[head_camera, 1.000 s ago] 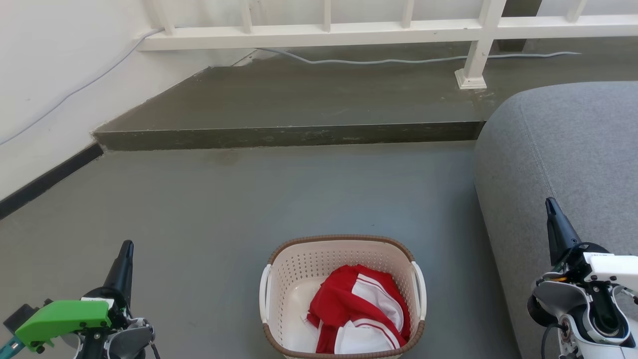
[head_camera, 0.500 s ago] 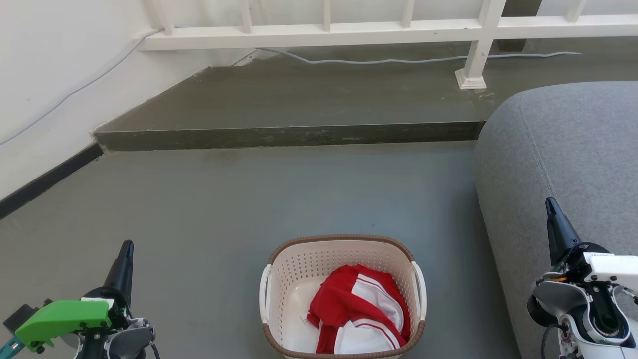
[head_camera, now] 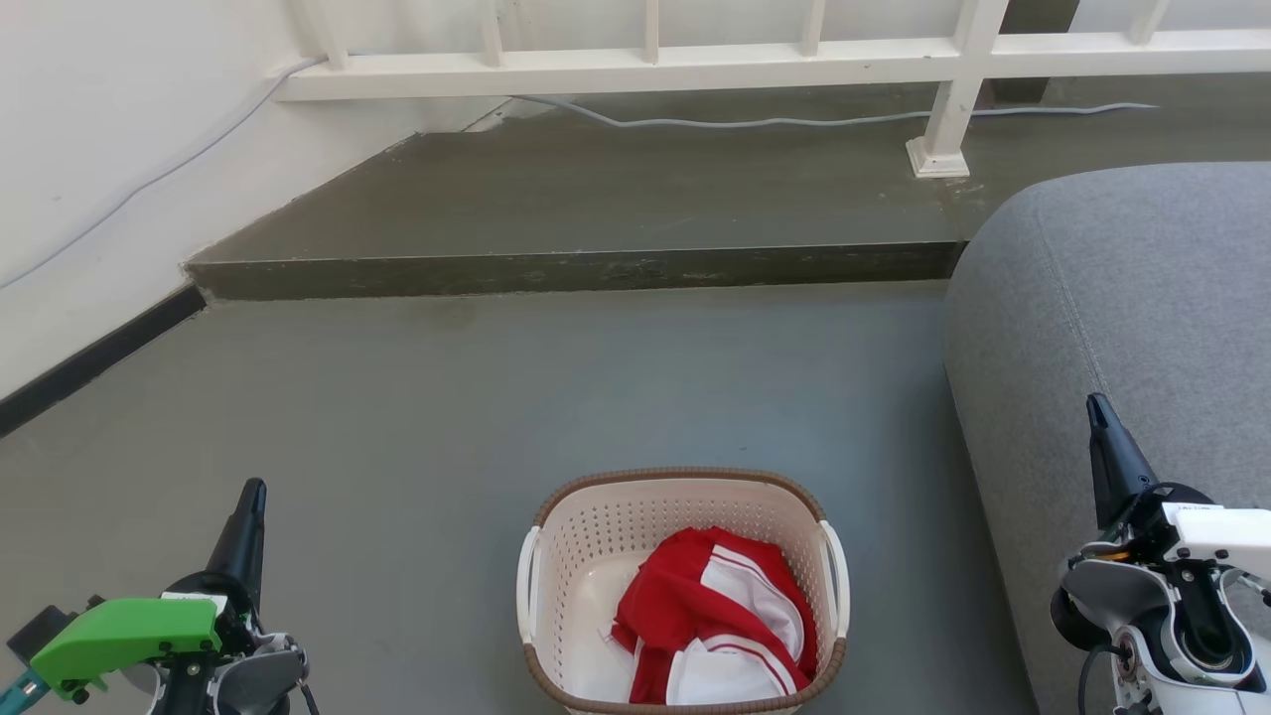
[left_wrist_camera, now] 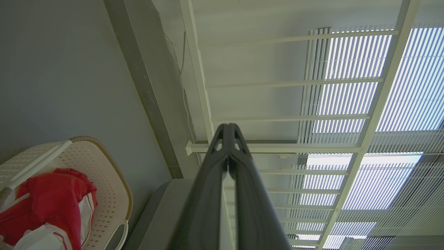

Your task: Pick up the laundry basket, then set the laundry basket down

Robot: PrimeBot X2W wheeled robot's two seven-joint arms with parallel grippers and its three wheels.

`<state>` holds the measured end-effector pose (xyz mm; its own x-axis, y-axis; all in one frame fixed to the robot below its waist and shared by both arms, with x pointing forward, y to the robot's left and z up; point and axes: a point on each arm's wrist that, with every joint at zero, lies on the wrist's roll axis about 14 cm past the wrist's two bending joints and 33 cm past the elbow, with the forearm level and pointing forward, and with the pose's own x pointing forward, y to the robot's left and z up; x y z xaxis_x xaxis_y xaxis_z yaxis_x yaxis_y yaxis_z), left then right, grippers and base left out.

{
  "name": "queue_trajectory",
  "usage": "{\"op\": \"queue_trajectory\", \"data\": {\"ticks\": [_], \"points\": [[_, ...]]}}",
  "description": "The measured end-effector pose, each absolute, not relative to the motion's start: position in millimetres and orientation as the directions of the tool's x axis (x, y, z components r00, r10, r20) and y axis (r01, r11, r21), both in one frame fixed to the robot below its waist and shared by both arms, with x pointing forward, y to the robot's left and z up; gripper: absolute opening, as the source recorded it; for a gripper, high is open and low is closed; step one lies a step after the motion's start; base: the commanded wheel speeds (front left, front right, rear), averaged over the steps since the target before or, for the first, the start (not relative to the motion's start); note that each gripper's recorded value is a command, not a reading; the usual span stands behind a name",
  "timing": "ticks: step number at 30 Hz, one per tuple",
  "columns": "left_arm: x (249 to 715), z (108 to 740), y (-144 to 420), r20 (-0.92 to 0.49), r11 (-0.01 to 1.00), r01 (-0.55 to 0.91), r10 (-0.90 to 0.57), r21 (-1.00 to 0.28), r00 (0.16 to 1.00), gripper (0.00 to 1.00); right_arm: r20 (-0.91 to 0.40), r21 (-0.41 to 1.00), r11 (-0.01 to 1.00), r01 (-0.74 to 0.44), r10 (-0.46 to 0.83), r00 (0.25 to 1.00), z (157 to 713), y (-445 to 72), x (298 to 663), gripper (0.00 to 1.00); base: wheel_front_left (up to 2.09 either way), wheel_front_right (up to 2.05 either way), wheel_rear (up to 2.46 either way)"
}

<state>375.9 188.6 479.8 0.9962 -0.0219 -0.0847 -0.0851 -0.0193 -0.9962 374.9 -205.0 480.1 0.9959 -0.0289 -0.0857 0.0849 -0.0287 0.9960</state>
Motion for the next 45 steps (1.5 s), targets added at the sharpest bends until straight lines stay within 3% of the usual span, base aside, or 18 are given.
{"op": "queue_trajectory", "data": {"ticks": [45], "points": [[375.9, 479.8, 188.6, -0.085, -0.019, -0.085, -0.022, -0.996, 0.996, 0.0, -0.086, 0.996, -0.029, 0.085, -0.029, 0.996, 480.2, -205.0, 374.9, 0.0, 0.0, 0.0, 0.0]]}}
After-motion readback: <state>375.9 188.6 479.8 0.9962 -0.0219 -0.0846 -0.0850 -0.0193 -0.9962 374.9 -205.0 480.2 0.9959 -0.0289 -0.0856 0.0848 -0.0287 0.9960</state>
